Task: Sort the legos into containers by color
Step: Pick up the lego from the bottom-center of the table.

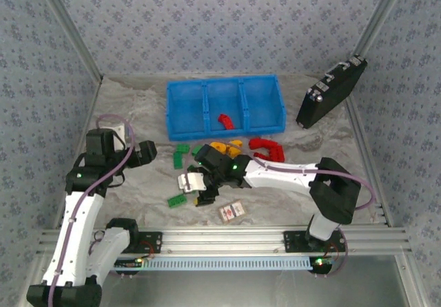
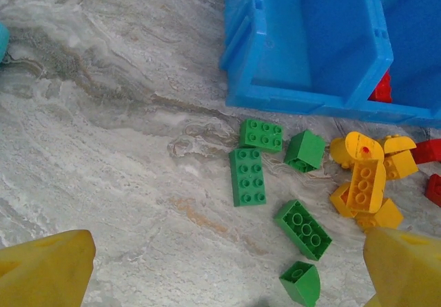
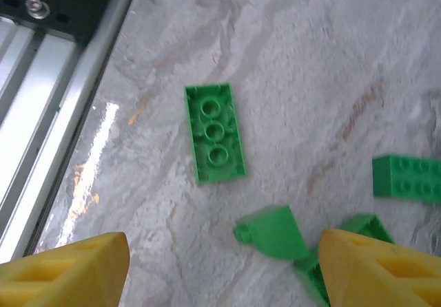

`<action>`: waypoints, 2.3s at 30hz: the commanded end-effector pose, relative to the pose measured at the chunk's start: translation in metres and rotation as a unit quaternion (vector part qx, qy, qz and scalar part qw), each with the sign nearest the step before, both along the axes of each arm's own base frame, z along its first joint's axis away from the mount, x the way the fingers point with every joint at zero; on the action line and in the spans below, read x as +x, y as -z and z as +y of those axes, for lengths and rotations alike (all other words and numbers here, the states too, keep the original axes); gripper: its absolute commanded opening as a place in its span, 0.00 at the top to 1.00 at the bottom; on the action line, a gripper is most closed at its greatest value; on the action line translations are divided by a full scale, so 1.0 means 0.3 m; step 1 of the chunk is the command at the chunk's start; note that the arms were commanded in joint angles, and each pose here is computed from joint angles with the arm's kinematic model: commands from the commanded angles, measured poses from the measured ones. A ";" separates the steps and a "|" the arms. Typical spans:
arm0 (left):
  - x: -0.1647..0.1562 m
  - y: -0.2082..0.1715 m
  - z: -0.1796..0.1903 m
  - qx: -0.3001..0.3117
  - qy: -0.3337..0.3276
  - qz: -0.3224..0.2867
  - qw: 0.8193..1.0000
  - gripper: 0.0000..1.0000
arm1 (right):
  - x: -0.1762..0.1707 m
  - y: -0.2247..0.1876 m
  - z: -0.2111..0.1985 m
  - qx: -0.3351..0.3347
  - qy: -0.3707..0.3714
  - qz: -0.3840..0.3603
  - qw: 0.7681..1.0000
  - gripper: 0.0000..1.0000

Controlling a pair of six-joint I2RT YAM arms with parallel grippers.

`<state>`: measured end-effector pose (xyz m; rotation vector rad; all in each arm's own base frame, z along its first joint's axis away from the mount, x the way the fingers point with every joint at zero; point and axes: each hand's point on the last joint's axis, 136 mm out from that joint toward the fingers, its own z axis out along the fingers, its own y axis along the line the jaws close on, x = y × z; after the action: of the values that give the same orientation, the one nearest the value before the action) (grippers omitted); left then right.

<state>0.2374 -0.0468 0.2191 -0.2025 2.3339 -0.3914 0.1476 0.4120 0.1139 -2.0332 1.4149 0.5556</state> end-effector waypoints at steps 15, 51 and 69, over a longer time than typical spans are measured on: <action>-0.022 0.040 -0.013 -0.031 0.006 -0.019 0.999 0.00 | -0.108 0.136 0.159 0.024 -0.070 -0.030 0.997 0.25; 0.057 0.112 -0.008 -0.012 0.017 0.025 0.999 0.00 | 0.034 0.275 0.209 -0.038 -0.038 0.004 0.999 0.40; 0.059 0.144 -0.005 -0.010 0.020 0.035 0.999 0.00 | 0.112 0.258 0.242 -0.020 0.007 0.034 0.999 0.77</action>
<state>0.2556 -0.0468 0.1696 -0.2180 2.4339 -0.4209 0.1707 0.4817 0.0305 -2.1020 1.4498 0.5604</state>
